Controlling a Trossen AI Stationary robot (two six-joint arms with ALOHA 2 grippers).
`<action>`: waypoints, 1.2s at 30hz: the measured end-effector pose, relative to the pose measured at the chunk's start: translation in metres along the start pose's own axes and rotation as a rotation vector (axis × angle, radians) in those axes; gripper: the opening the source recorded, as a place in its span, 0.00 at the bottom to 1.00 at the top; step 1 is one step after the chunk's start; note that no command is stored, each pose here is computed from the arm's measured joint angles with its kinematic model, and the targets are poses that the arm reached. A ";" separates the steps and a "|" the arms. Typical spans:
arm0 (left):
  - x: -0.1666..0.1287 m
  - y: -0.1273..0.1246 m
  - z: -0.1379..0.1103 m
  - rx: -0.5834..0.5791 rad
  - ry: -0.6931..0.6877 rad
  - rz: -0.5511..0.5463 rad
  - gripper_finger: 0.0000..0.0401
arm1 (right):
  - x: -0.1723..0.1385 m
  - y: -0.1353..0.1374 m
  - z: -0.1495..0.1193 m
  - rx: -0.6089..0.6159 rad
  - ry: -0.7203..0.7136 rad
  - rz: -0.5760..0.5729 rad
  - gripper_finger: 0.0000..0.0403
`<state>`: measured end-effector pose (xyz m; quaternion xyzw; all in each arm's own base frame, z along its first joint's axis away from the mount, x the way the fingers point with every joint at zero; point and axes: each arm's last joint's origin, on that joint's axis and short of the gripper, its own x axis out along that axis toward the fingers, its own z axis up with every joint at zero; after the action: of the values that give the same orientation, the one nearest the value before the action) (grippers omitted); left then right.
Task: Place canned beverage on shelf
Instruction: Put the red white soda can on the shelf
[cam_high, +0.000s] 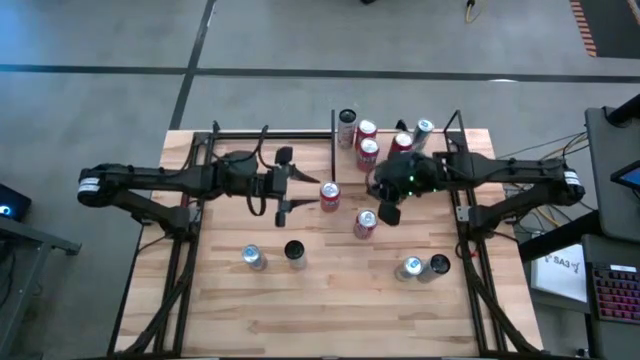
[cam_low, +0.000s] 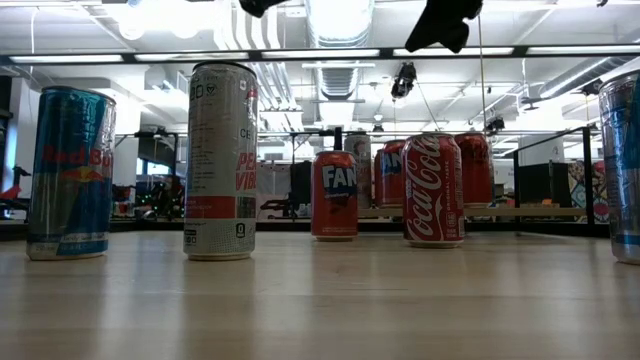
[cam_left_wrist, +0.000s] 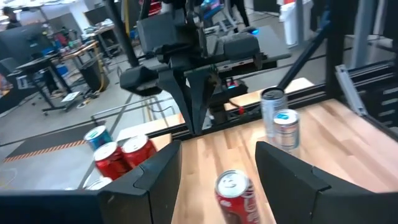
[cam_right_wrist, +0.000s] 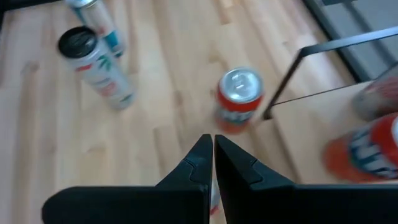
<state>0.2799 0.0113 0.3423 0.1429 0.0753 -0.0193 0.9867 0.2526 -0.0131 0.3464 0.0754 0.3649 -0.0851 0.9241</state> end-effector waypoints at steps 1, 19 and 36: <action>0.000 -0.002 0.001 0.001 -0.002 -0.007 0.47 | 0.001 0.004 -0.002 0.002 0.008 0.011 0.02; 0.002 -0.006 0.001 -0.060 -0.002 -0.021 0.47 | -0.002 0.042 -0.039 0.097 0.286 0.043 0.02; 0.002 -0.007 0.002 -0.093 -0.010 -0.025 0.47 | -0.003 0.038 -0.045 0.114 0.318 -0.052 0.06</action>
<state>0.2820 0.0037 0.3415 0.0961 0.0732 -0.0287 0.9923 0.2289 0.0332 0.3191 0.1308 0.5030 -0.1167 0.8464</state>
